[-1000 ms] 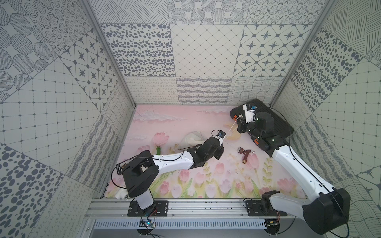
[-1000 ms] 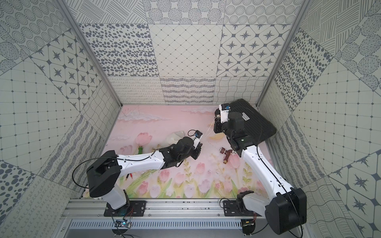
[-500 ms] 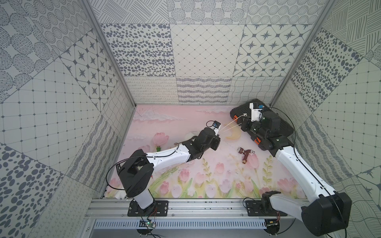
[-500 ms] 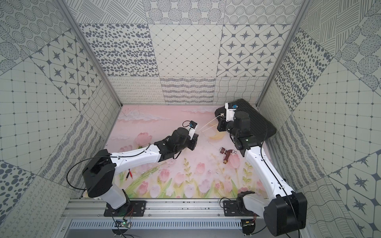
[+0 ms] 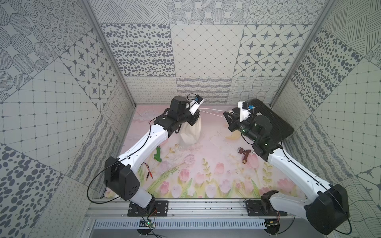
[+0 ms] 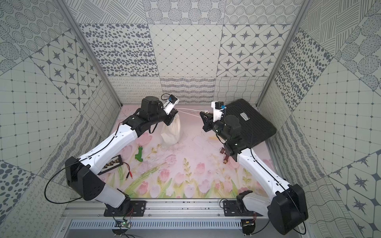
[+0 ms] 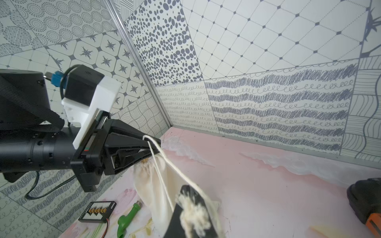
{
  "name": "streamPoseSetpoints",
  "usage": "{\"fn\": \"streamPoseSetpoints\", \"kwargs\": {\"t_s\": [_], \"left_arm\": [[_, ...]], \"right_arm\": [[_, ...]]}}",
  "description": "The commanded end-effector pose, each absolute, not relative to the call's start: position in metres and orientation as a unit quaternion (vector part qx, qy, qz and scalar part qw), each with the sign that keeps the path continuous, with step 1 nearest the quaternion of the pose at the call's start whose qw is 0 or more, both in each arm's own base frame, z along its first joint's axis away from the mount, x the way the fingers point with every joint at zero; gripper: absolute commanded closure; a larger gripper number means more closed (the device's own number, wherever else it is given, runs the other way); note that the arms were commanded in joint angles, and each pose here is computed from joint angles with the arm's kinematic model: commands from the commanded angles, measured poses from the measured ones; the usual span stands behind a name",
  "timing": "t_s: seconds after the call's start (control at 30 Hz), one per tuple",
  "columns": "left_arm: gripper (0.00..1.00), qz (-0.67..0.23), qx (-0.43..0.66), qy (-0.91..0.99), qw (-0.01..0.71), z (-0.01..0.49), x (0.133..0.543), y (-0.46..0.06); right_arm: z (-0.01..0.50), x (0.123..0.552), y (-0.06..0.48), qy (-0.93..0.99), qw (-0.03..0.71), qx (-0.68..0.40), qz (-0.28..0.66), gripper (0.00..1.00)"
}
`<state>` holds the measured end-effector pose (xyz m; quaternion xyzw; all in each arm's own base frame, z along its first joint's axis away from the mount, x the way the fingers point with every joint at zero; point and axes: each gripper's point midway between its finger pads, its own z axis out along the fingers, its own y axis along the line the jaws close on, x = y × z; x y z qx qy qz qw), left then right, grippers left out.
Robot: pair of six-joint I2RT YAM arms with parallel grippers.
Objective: Close the soil bag
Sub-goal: Frap the soil bag at the center of the board.
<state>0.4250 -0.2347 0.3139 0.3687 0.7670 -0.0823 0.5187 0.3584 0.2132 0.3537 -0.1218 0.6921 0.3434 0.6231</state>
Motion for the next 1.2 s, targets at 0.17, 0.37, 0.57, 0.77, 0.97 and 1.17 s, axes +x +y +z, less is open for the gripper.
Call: {"fn": "streamPoseSetpoints", "kwargs": {"t_s": [0.17,0.37,0.57,0.77,0.97,1.17], "left_arm": [[0.86,-0.015,0.374,0.858,0.352,0.177,0.370,-0.215],[0.68,-0.082,0.350,0.857,0.369,0.161,0.350,-0.246],[0.49,-0.212,0.311,0.797,0.473,0.220,0.340,-0.297],[0.37,-0.267,0.331,0.740,0.521,0.252,0.336,-0.328],[0.37,-0.291,0.368,0.703,0.535,0.274,0.338,-0.349],[0.39,-0.335,0.406,0.666,0.529,0.284,0.329,-0.373]], "right_arm": [[0.373,0.364,0.179,0.669,0.681,-0.070,0.289,1.00],[0.382,0.348,0.182,0.671,0.674,-0.099,0.292,1.00],[0.393,0.334,0.183,0.661,0.674,-0.112,0.311,1.00],[0.398,0.325,0.186,0.661,0.667,-0.121,0.322,1.00],[0.394,0.322,0.188,0.665,0.661,-0.122,0.327,1.00],[0.395,0.322,0.187,0.665,0.661,-0.120,0.326,1.00]]}}
